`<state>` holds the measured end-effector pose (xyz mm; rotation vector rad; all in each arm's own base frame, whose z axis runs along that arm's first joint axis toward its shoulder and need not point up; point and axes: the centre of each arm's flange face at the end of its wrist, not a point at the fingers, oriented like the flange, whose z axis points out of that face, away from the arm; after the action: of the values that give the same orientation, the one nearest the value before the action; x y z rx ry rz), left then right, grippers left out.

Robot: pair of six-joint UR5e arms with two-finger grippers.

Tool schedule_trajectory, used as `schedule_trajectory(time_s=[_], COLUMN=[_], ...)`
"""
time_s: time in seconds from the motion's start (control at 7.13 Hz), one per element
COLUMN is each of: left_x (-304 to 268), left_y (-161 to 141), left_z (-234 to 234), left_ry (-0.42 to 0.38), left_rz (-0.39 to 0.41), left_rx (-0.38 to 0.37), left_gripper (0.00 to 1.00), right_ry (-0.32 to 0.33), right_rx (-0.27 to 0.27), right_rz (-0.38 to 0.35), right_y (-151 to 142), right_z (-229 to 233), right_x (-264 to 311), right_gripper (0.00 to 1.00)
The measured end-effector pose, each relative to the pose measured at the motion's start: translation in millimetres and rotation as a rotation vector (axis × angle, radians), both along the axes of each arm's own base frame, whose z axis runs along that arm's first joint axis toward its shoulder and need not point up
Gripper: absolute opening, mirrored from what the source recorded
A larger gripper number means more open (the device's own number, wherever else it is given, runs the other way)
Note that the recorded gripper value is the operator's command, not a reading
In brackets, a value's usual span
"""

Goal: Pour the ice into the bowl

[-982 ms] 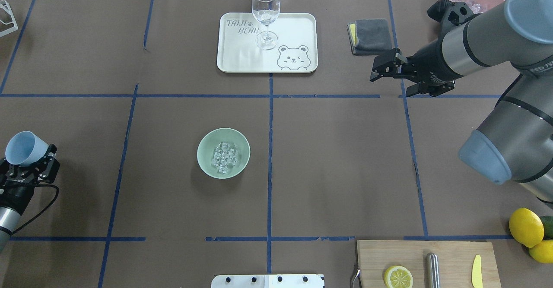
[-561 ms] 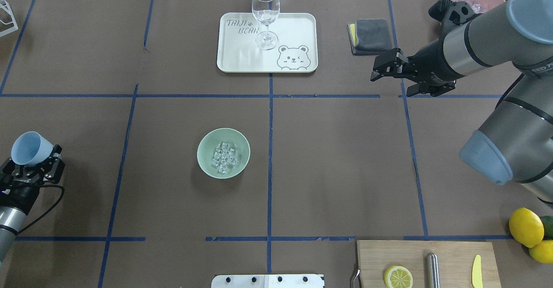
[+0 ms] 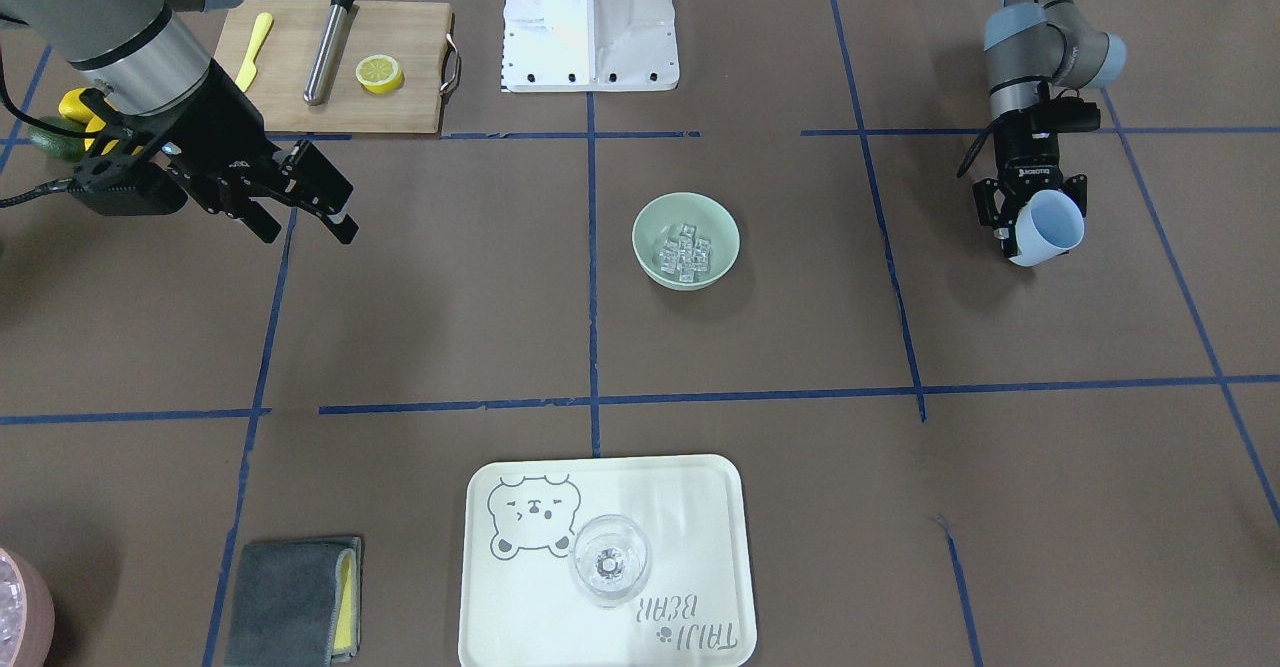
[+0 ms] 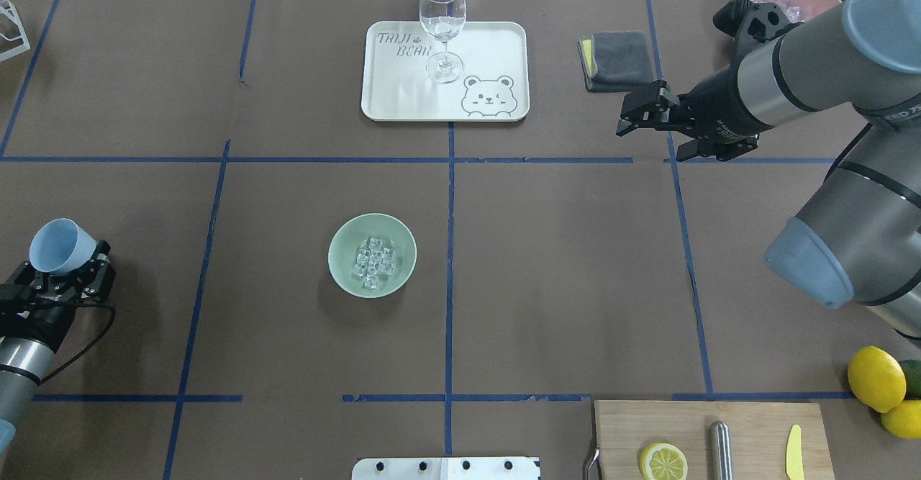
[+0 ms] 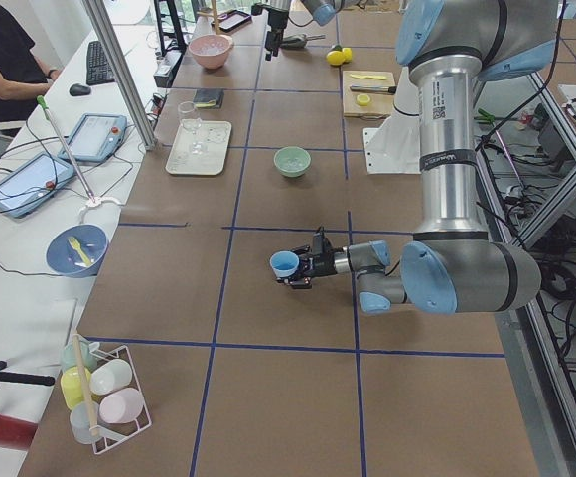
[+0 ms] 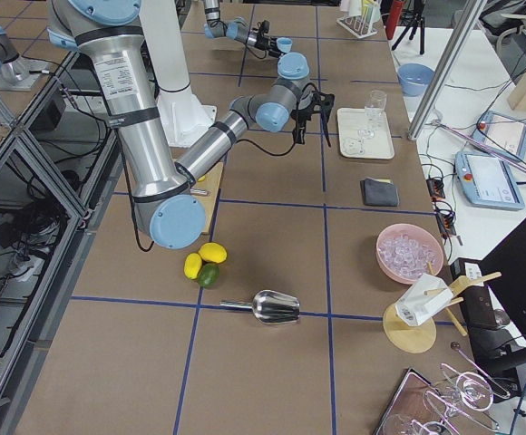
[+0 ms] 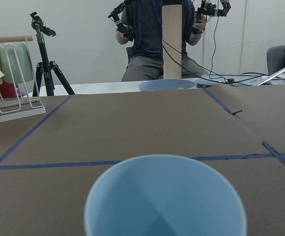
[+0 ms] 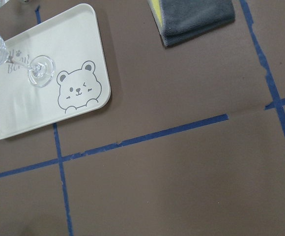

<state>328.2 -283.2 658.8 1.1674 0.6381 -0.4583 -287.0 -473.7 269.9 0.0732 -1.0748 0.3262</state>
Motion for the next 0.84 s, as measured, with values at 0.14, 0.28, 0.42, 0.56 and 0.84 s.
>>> schedule_trajectory(time_s=[0.14,0.28,0.42,0.56,0.84], left_x=[0.2,0.5,0.8,1.4,3.7], left_y=[-0.5,-0.5,-0.6,-0.7,-0.9], left_z=[0.1,0.5,1.0,1.6,2.3], left_ry=[0.001,0.000,0.000,-0.001,0.002], left_rz=[0.001,0.003,0.003,0.004,0.013], left_rx=[-0.002,-0.003,-0.004,-0.005,-0.011], left_gripper=[0.06,0.10,0.14,0.14,0.25], right_ry=[0.001,0.001,0.001,0.001,0.003], right_rx=[-0.001,-0.001,-0.001,-0.002,-0.003], right_rz=[0.000,-0.002,-0.003,-0.005,-0.007], right_y=[-0.1,0.1,0.4,0.6,0.9], right_z=[0.4,0.8,0.7,0.9,1.5], right_x=[-0.4,-1.3,-2.1,-2.8,-4.6], right_gripper=[1.00,1.00,1.00,1.00,1.00])
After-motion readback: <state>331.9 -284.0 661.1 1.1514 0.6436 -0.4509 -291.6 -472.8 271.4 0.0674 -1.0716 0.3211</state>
